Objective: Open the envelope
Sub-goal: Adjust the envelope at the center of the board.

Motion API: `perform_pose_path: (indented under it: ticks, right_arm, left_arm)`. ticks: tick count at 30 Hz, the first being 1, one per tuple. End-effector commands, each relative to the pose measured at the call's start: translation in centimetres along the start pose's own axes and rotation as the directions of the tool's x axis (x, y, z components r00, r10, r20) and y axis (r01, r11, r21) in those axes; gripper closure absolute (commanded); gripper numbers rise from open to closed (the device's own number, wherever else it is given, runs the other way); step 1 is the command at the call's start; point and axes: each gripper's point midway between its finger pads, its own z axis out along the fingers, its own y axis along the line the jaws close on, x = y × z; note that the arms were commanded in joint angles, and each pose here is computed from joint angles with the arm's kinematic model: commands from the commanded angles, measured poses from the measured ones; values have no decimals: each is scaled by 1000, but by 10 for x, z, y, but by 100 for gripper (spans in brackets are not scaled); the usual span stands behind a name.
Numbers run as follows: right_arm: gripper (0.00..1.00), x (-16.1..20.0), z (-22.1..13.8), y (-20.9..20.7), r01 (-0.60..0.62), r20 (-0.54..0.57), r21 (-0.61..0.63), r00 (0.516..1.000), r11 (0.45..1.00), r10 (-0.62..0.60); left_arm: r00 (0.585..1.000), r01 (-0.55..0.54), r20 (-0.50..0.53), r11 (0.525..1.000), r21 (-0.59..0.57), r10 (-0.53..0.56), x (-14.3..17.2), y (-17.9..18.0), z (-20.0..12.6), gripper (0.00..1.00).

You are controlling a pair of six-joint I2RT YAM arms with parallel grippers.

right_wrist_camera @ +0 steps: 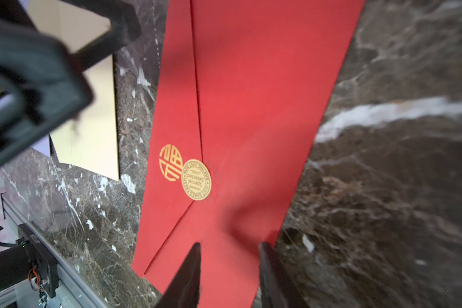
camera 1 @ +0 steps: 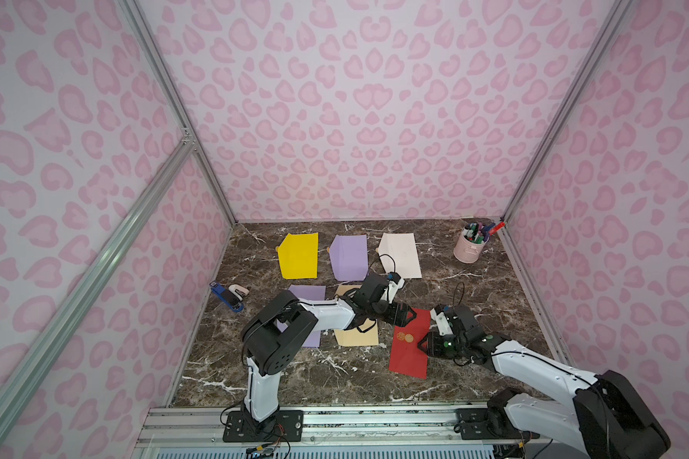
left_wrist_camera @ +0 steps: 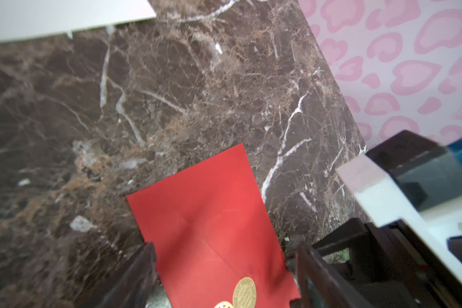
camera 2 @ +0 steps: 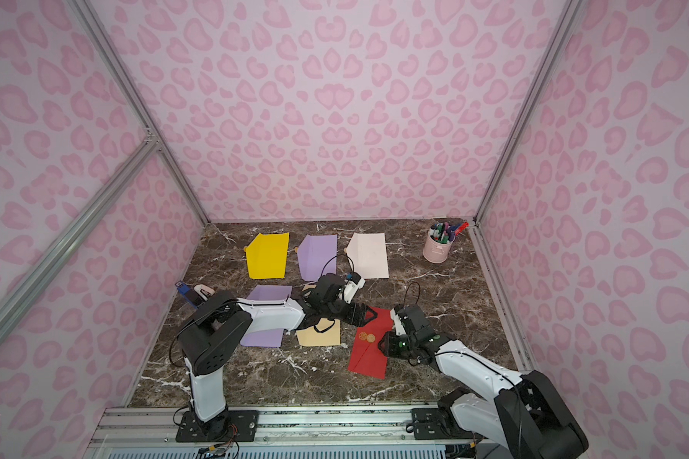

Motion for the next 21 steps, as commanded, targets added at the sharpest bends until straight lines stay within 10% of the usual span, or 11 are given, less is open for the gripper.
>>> perform_pose_path:
  ticks: [1, 6, 14, 21]
  right_arm:
    - [62, -15, -10, 10, 38, 43, -4, 998, 999, -38]
    - [58, -47, -31, 25, 67, 148, -1, 987, 998, -66]
    - [57, -93, -52, -20, -36, 281, 78, 960, 996, 13]
    - [57, -115, -38, -35, -69, 244, 14, 968, 997, 64]
  left_arm:
    - [996, -79, 22, 995, -59, 81, -13, 0, -12, 18]
    - [992, -113, 52, 991, -66, 116, -21, -10, -31, 18]
    - [993, -114, -37, 993, -32, 113, 25, -27, -34, 87]
    - [986, -135, -111, 988, -78, 126, 62, -32, -28, 97]
